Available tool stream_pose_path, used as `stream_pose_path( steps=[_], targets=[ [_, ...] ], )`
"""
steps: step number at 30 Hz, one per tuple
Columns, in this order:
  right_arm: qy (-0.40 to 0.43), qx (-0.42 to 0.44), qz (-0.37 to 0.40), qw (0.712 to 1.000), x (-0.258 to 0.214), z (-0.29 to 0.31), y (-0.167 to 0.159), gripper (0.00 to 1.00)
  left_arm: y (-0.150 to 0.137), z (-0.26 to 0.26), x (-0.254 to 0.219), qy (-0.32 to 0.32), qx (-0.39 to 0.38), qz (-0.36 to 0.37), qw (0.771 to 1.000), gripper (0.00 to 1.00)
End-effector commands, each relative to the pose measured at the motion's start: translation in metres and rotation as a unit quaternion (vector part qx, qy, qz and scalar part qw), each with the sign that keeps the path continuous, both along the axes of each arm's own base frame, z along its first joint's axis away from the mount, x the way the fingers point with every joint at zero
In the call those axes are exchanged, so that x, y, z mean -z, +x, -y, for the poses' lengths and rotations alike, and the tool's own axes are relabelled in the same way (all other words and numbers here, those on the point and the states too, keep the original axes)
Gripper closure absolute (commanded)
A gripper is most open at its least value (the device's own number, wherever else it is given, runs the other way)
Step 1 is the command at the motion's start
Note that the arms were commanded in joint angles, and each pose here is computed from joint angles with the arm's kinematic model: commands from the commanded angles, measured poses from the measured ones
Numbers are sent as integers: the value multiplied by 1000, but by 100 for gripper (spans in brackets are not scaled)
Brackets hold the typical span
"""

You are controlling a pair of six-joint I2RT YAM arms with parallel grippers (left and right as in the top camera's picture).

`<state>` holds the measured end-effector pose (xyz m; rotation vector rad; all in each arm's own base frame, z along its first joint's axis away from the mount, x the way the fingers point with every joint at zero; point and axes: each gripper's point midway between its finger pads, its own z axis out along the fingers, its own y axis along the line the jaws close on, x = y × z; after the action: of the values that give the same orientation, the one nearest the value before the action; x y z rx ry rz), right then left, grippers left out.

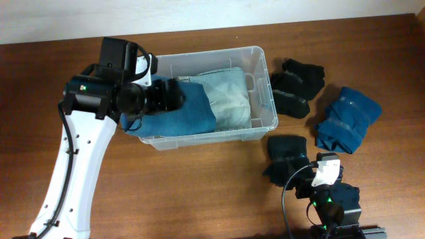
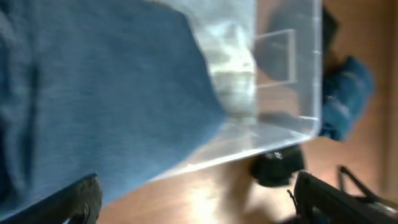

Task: Pack container
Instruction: 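Lower the dark-blue jeans into the box beside the light jeans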

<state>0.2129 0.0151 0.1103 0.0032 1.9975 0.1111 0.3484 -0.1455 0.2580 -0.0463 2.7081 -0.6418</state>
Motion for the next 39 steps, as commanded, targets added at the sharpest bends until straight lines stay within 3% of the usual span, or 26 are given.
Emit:
stream_pose_path(
  steps=[1,2,5,7,10,11,13,22,34,36,39],
  targets=[
    [-3,1,1,1000,1,1,0,2,-9,5,-15,-48,-10,-14,999,10],
    [-3,1,1,1000,2,1,0,2,-15,-2,-9,-33,-35,-36,998,23],
    [-3,1,1,1000,2,1,0,2,-34,-32,3,31,-116,-80,990,29],
    [-3,1,1,1000,2,1,0,2,-48,-52,4,75,-172,-93,978,28],
    [-3,1,1,1000,1,1,0,1,-54,-59,-3,92,-212,-80,969,13],
    [-3,1,1,1000,1,1,0,2,-56,-62,-2,94,-234,-80,964,5],
    [-3,1,1,1000,1,1,0,1,-55,-66,1,92,-262,-81,957,1],
    [-3,1,1,1000,1,1,0,2,-38,-54,65,51,-322,-113,939,1],
    [-3,1,1,1000,2,1,0,2,-25,-59,91,48,-356,-95,928,1],
    [-3,1,1,1000,2,1,0,2,-21,-57,100,45,-355,-91,929,4],
    [-3,1,1,1000,2,1,0,2,-17,-56,104,40,-356,-84,930,20]
  ],
)
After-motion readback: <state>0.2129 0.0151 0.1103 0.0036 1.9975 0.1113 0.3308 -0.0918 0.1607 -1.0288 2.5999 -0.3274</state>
